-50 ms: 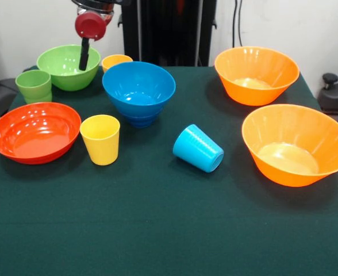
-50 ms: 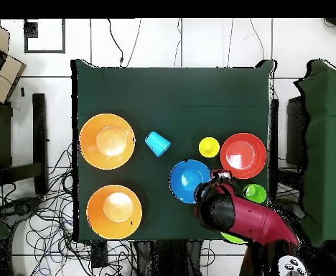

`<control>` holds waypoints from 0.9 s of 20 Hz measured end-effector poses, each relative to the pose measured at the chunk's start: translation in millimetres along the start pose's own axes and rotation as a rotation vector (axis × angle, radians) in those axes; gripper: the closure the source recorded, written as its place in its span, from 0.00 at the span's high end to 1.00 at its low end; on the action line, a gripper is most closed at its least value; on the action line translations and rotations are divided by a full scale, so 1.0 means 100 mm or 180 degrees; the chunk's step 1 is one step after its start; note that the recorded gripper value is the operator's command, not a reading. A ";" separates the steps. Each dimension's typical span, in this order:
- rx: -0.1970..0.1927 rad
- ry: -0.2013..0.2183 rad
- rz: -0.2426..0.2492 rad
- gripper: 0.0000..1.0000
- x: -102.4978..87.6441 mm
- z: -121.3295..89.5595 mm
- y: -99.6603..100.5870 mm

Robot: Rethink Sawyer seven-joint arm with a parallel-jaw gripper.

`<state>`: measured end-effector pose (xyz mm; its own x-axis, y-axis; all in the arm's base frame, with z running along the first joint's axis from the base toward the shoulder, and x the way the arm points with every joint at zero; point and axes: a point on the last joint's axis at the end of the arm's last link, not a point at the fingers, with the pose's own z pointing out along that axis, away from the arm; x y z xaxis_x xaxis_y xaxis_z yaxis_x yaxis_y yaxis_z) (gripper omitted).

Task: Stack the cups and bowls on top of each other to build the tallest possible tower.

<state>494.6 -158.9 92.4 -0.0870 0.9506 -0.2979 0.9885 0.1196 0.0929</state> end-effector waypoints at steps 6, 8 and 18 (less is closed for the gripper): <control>-0.0009 0.0007 0.0007 1.00 -0.07 0.08 0.10; -0.0007 0.0016 0.0009 1.00 -0.08 0.12 0.14; 0.0094 0.0088 0.0035 1.00 -0.12 0.31 0.14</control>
<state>512.9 -177.9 67.4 -0.0791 0.9595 -0.2705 0.9926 0.1010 0.0677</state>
